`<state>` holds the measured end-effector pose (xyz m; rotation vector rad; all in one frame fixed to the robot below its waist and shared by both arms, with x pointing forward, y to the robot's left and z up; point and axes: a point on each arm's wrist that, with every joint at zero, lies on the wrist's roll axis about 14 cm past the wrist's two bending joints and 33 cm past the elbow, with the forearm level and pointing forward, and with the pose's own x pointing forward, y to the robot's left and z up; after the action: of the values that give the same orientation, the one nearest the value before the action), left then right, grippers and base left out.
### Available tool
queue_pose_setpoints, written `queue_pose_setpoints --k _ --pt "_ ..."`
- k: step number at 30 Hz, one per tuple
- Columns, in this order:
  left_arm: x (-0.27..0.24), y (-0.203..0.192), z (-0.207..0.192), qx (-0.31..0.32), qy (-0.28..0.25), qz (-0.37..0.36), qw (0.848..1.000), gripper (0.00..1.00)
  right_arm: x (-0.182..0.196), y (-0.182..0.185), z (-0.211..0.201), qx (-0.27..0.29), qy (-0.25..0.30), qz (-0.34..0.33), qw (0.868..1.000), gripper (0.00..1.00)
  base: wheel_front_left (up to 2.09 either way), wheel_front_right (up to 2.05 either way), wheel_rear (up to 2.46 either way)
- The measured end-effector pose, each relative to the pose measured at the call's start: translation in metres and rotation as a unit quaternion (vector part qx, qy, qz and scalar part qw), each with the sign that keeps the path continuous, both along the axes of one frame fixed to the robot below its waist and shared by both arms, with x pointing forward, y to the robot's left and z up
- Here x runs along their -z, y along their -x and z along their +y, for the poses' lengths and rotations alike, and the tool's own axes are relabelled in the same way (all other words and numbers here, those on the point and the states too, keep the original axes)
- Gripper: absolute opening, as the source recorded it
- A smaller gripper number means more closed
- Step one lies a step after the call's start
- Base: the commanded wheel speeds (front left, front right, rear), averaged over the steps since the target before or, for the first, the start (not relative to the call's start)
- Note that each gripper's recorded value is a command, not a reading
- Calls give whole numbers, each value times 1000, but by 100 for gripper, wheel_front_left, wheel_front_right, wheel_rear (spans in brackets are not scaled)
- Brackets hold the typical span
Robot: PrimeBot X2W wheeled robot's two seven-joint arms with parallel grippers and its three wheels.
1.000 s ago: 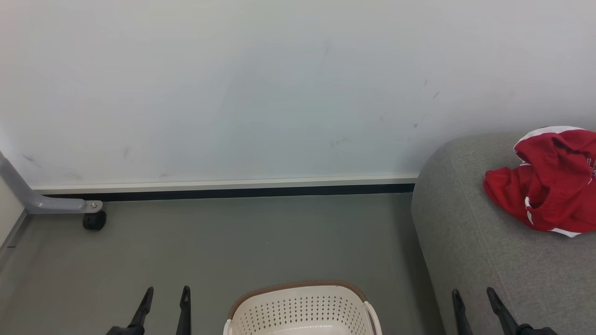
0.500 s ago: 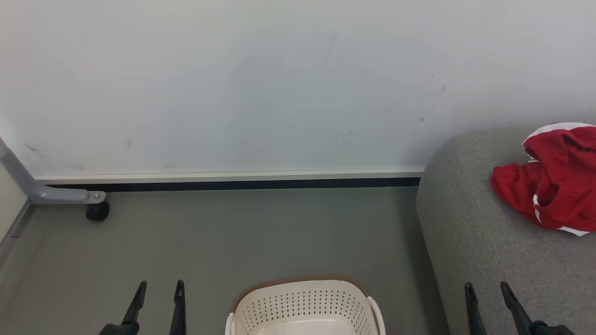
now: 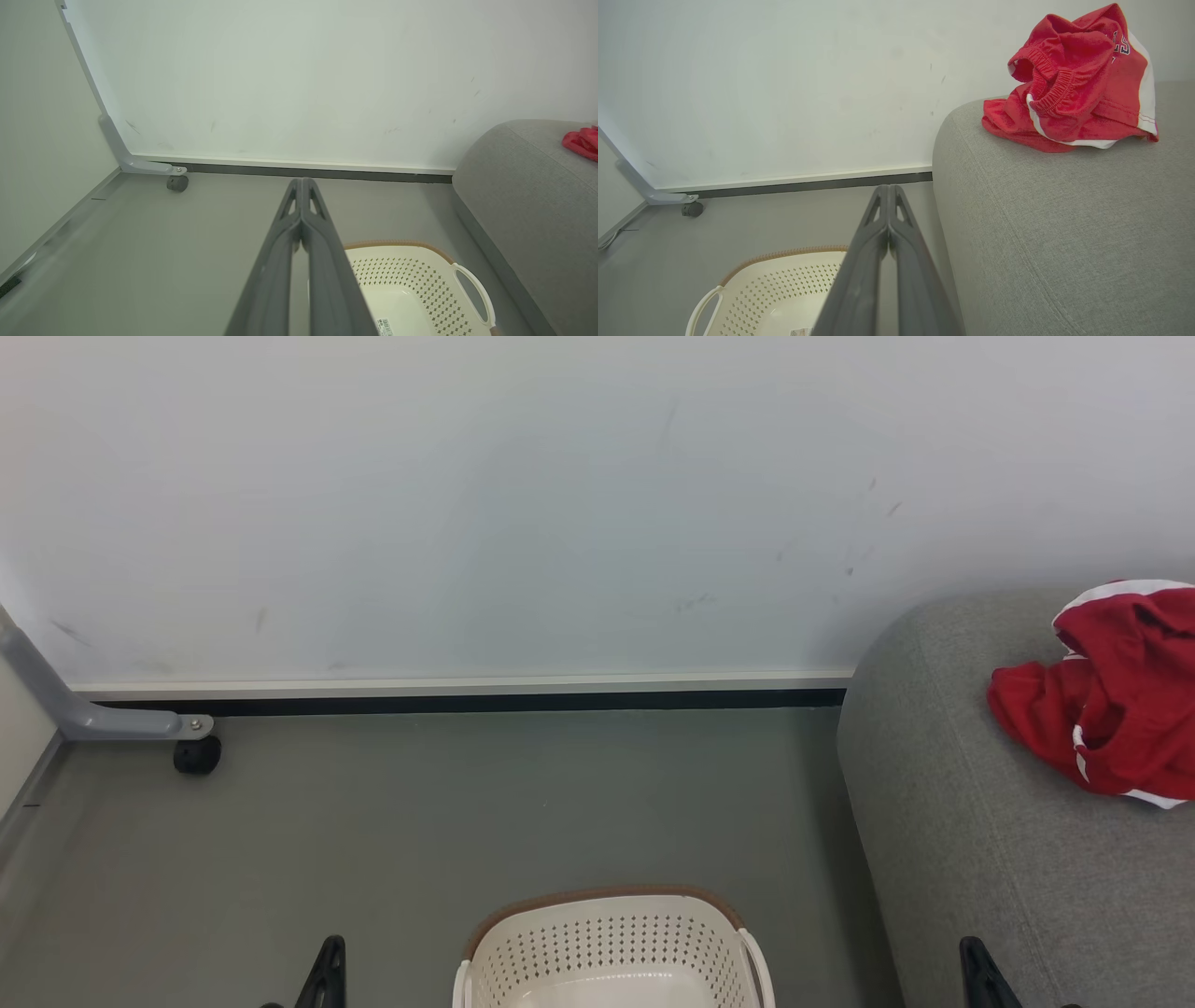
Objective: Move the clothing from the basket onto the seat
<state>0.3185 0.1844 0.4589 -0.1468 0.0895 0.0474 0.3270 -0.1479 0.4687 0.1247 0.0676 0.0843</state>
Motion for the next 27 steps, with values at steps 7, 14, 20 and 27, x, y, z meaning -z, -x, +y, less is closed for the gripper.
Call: queue_pose_setpoints --k 7,14,20,27 --pt "5 -1 4 -12 31 15 999 0 5 -1 -7 14 -29 17 999 0 0 0 0" --pt "9 -3 5 -21 80 29 996 0 7 -6 -13 31 -75 32 996 0 0 0 0" --pt "10 -7 8 -28 117 34 992 0 11 -7 -17 43 -114 48 991 0 0 0 0" --pt "13 -9 9 -37 158 44 986 0 11 -12 -22 55 -160 57 984 0 0 0 0"
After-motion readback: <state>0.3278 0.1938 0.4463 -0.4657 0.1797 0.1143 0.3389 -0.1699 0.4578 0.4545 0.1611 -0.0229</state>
